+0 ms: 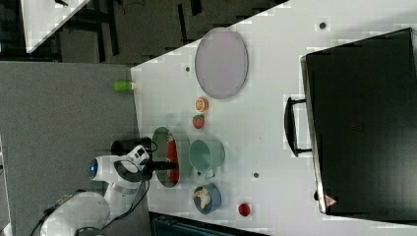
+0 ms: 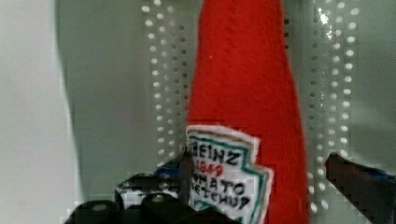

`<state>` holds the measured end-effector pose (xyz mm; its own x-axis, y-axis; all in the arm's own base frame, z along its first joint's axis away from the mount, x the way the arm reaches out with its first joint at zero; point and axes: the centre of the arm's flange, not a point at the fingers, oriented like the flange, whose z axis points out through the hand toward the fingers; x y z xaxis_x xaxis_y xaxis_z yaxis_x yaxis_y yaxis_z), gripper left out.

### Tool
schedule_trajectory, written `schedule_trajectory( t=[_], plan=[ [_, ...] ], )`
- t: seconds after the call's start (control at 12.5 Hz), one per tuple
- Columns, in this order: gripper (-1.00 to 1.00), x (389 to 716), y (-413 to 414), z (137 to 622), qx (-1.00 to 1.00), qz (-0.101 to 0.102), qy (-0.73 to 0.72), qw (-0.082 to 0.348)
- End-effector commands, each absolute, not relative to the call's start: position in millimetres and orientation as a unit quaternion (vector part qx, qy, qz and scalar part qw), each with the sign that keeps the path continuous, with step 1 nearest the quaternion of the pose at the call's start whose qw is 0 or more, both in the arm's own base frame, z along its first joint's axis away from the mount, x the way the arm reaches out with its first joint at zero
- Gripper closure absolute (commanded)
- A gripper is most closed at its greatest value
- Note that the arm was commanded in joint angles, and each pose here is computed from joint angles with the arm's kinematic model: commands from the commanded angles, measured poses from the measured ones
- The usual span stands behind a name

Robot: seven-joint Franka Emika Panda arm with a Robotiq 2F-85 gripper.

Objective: Pick ketchup from strainer and place it on the table

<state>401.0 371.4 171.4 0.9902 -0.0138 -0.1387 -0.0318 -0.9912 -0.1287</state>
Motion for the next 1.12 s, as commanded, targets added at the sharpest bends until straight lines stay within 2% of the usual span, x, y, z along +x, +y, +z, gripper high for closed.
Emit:
schedule_trajectory(
  t=[0.08,0.16,0.24,0.56,0.72,0.88,1.04,1.12],
  plan=[
    [-0.43,404,377,170,-0.996,0.064,0.034,0.057],
    [-0.20,406,379,174,-0.996,0.060,0.035,0.063],
    [-0.18,406,380,177,-0.996,0.057,0.033,0.061],
    [-0.18,407,387,222,-0.998,0.036,0.030,0.048],
    [-0.18,412,391,264,-0.997,0.034,0.057,0.045],
    [-0.18,422,396,309,-0.991,0.042,0.105,0.067],
    [-0.18,442,394,352,-0.986,0.044,0.139,0.086],
    [-0.18,455,390,371,-0.985,0.039,0.146,0.086]
  ],
)
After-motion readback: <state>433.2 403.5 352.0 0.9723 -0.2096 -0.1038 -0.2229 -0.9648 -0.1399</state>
